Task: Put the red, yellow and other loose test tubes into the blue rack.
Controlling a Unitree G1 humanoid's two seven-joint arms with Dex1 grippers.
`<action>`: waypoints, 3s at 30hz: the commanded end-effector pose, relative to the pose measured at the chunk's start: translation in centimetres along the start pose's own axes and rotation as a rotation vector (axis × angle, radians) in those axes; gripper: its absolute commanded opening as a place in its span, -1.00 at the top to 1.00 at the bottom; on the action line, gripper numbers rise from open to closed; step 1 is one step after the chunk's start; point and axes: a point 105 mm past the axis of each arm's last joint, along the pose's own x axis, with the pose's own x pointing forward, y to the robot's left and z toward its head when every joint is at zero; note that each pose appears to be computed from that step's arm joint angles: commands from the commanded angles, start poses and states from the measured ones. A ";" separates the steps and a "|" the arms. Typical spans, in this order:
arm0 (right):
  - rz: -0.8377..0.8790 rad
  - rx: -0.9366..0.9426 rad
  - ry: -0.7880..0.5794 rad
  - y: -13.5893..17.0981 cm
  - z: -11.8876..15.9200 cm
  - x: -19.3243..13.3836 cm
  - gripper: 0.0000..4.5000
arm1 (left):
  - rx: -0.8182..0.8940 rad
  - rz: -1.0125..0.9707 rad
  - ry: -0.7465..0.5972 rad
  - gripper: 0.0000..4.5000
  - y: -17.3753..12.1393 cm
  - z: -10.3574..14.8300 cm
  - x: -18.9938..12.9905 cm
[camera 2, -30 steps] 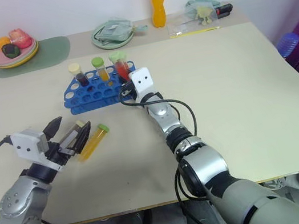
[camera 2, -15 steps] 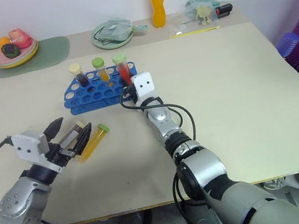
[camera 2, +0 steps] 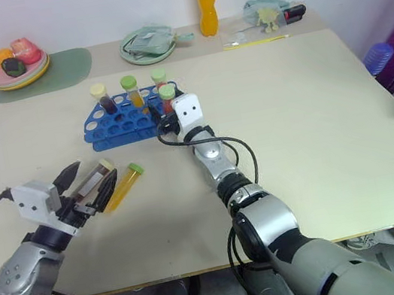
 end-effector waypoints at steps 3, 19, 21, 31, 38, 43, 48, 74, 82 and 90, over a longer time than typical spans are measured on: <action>0.105 -0.019 -0.158 -2.0 4.0 -1.3 -0.63 | 0.065 -0.050 0.000 -1.00 -0.3 3.0 0.5; 0.949 -0.043 0.342 -0.6 6.2 -13.2 -0.63 | 0.177 -0.242 0.789 -1.00 -0.6 3.0 4.3; 1.046 -0.025 0.381 0.4 6.5 -14.5 -0.63 | 0.216 -0.284 0.811 -1.00 -1.4 3.5 5.5; 1.056 -0.016 0.365 1.8 6.8 -14.3 -0.63 | 0.166 -0.376 0.999 -1.00 -3.1 0.8 6.8; 1.058 -0.023 0.354 2.2 6.8 -14.1 -0.63 | 0.184 -0.325 1.081 -1.00 -2.5 -0.4 7.2; 1.058 -0.029 0.344 2.5 6.6 -13.9 -0.63 | 0.185 -0.297 1.114 -1.00 -2.3 -0.8 7.6; 1.065 -0.033 0.337 2.9 6.5 -13.9 -0.63 | 0.175 -0.340 1.155 -1.00 -2.8 -1.3 6.9; 0.972 -0.064 0.317 1.7 6.6 -13.0 -0.66 | 0.282 -0.235 0.435 0.70 -1.2 9.2 8.4; 0.739 0.026 0.261 0.6 6.2 -10.4 -0.66 | 0.283 0.111 -0.054 0.70 -1.7 6.2 9.4; 0.700 0.049 0.256 1.1 5.5 -9.7 -0.66 | 0.181 0.331 -0.337 0.70 -2.9 5.4 14.1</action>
